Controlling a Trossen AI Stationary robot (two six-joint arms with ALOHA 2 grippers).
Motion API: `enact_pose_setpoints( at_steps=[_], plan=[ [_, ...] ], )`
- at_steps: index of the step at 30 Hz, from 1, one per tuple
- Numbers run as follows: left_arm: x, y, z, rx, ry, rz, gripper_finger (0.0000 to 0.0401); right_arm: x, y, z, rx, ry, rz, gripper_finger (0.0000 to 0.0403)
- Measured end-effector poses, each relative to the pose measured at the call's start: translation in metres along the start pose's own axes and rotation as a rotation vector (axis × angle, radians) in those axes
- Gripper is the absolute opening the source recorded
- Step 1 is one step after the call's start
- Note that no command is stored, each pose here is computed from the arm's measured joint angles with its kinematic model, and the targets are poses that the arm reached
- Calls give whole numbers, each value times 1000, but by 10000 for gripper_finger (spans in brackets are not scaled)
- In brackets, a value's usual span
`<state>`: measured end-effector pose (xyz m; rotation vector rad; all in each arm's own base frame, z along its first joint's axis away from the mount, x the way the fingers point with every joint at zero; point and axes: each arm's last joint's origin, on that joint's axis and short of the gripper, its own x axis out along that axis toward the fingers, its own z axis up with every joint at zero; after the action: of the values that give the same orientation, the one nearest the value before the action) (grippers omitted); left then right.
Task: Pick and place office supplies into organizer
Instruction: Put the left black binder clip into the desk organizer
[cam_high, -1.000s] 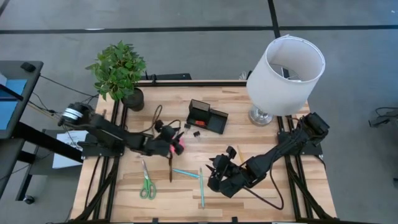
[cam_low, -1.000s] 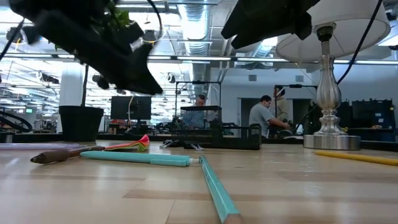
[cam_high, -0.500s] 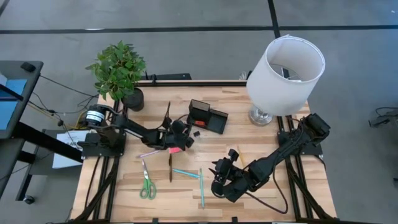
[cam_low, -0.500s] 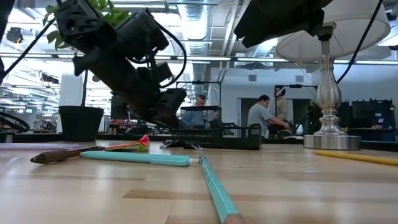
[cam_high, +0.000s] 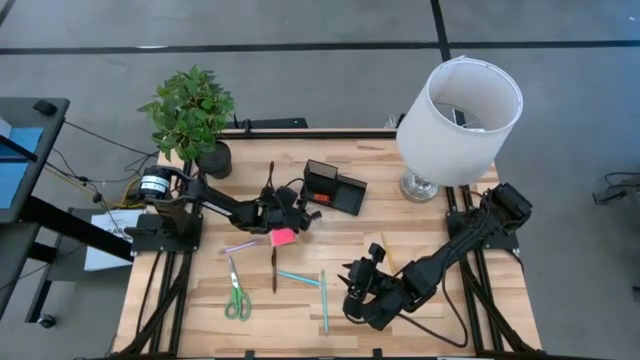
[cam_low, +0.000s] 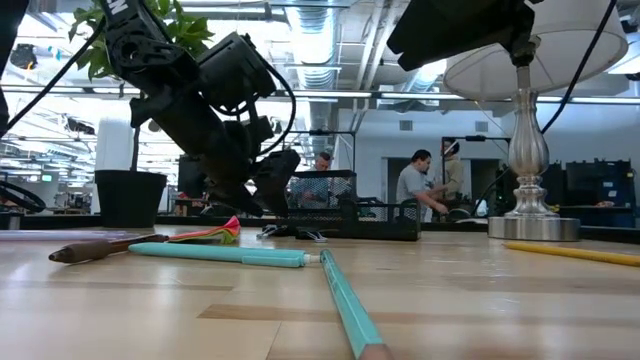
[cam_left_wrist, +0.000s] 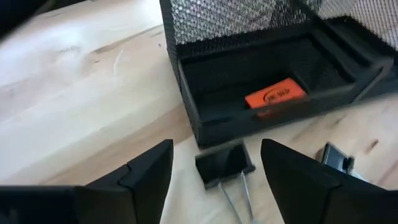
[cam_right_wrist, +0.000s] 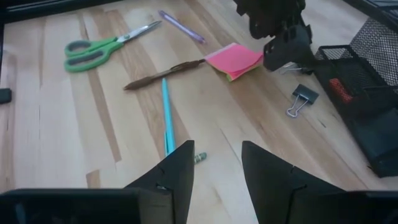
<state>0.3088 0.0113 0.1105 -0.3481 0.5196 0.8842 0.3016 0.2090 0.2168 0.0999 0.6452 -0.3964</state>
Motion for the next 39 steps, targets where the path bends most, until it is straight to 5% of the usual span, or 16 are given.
enact_pose_setpoints(
  at_steps=[32, 39],
  plan=[
    [0, 1, -1, -102, 23, -10, 237, 0, 0, 0, 2, -1, 1, 125],
    [16, -7, -17, -72, 39, -1, 237, 0, 0, 0, -1, 1, -1, 125]
  ],
)
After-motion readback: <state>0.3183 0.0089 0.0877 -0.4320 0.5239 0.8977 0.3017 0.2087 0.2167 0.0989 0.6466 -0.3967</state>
